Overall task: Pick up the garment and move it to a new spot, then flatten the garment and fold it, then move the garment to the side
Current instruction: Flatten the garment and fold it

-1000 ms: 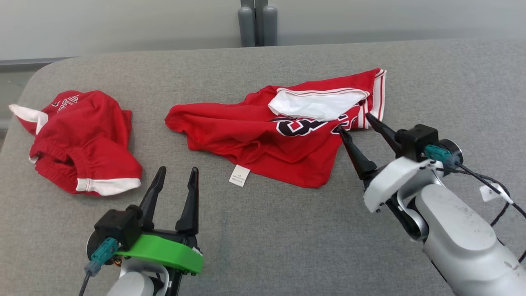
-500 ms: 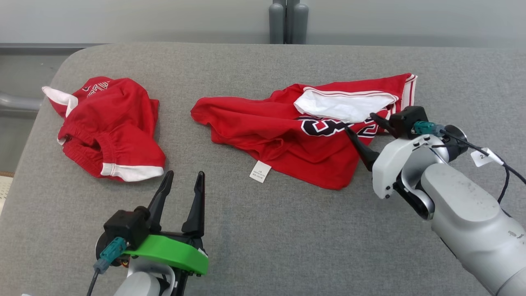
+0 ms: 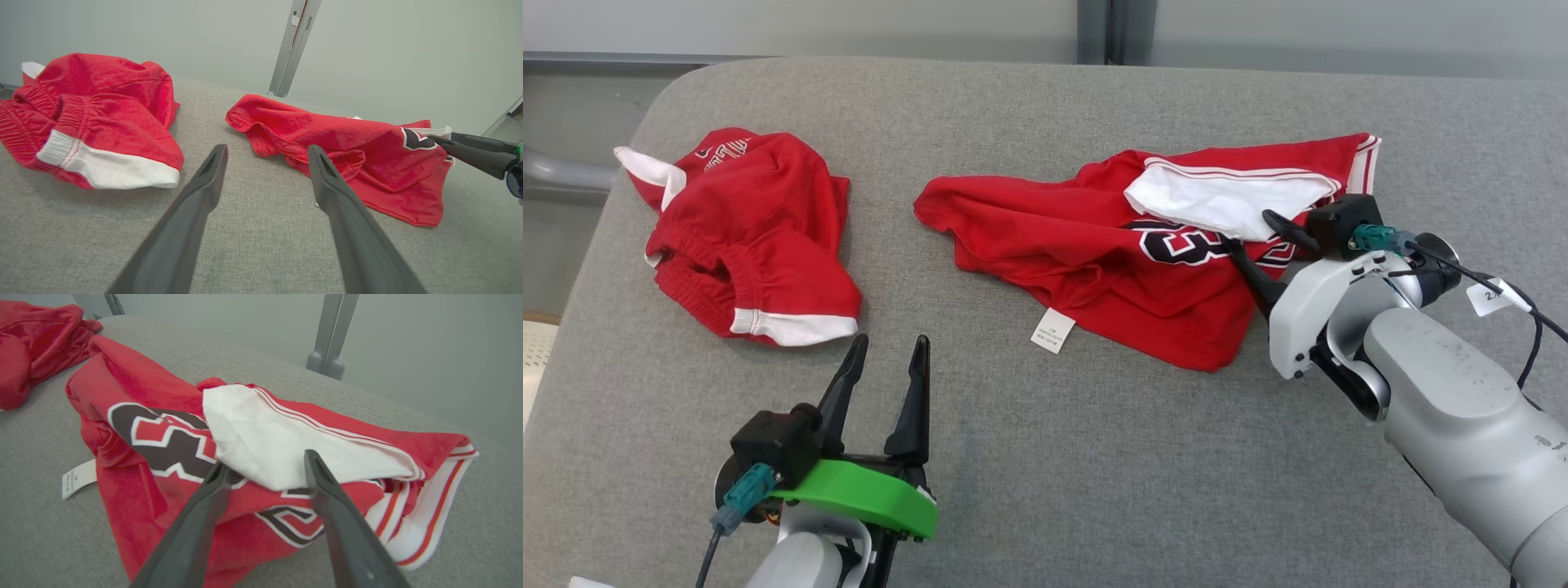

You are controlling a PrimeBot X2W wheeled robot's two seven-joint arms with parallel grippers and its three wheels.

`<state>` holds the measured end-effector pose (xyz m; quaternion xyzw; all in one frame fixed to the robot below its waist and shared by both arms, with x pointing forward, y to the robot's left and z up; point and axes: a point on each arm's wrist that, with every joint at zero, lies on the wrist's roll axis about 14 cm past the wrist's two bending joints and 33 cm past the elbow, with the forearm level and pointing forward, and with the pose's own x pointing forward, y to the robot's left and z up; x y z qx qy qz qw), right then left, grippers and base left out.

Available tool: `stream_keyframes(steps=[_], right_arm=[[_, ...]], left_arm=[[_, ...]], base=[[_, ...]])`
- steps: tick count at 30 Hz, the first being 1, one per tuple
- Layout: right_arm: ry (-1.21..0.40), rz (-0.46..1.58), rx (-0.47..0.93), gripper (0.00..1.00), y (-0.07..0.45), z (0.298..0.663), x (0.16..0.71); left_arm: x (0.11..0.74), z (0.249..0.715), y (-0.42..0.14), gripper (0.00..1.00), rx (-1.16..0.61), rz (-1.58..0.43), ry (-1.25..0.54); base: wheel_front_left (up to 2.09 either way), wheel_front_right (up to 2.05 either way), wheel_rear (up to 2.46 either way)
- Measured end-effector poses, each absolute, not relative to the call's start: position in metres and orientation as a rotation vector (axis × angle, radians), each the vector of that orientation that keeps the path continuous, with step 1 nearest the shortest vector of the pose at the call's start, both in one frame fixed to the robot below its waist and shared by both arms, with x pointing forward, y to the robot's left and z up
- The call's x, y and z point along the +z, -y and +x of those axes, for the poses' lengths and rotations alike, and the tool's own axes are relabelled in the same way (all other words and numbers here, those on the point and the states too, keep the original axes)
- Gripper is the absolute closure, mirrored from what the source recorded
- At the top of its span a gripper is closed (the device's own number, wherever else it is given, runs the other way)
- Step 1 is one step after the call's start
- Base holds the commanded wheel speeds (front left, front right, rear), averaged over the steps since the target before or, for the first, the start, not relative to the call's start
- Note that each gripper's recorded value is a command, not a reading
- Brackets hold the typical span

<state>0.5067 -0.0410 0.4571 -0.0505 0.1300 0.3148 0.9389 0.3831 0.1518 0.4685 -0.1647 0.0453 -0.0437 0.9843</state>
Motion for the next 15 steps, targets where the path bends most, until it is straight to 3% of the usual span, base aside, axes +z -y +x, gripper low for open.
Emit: stream_keyframes(steps=[2, 10, 15], right_arm=[[-0.250, -0.098, 0.648, 1.00, 0.039, 0.509, 0.460], [-0.159, -0.064, 0.638, 1.00, 0.036, 0.528, 0.484], [-0.070, -0.067, 0.607, 1.00, 0.042, 0.558, 0.519]], left_arm=[[0.468, 0.384, -0.152, 0.00, -0.087, -0.331, -0.092], [0.465, 0.383, -0.153, 0.00, -0.081, -0.337, -0.097], [0.464, 0.384, -0.150, 0.00, -0.089, -0.340, -0.098]], base=[[0.00, 0.00, 0.00], [0.00, 0.00, 0.00], [0.00, 0.00, 0.00]])
